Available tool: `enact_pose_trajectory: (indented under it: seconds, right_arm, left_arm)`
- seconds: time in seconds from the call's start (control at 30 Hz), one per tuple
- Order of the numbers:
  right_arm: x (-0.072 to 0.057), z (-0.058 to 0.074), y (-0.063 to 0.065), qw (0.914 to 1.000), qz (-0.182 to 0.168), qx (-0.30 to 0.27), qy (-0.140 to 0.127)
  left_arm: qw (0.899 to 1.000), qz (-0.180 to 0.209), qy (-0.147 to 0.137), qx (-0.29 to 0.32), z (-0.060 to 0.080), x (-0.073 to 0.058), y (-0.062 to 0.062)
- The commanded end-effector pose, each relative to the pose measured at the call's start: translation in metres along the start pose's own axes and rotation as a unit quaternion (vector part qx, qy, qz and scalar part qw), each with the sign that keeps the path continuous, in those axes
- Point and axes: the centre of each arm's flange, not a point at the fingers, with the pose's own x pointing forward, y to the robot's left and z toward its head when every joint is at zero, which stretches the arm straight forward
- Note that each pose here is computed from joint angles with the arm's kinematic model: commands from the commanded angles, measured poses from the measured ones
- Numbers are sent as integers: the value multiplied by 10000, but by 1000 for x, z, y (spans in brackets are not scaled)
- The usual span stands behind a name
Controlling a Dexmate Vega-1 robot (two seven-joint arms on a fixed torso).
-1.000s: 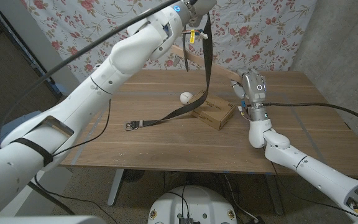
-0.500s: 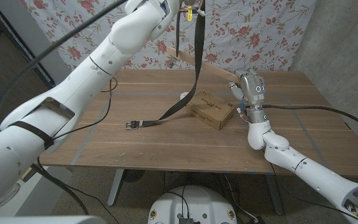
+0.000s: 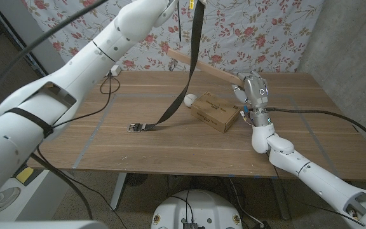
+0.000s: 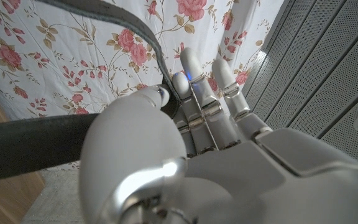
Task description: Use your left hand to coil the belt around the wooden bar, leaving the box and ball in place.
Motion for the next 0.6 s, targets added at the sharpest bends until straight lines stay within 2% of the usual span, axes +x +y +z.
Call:
enact_pose_trajectory:
  seconds: [0.03,0.27,0.6]
  right_arm:
    - [8,6,-19,9972,-467,589,60]
    - [20,12,-31,9921,-755,1006,23]
    - [32,14,-31,9844,-767,1580,40]
  left_arm:
    - [9994,-297,-155,-42,25,6,-42]
    - [9980,-521,-294,-216,46,-4,-67]
    - [9947,-833,-323,-506,59,-27,-96]
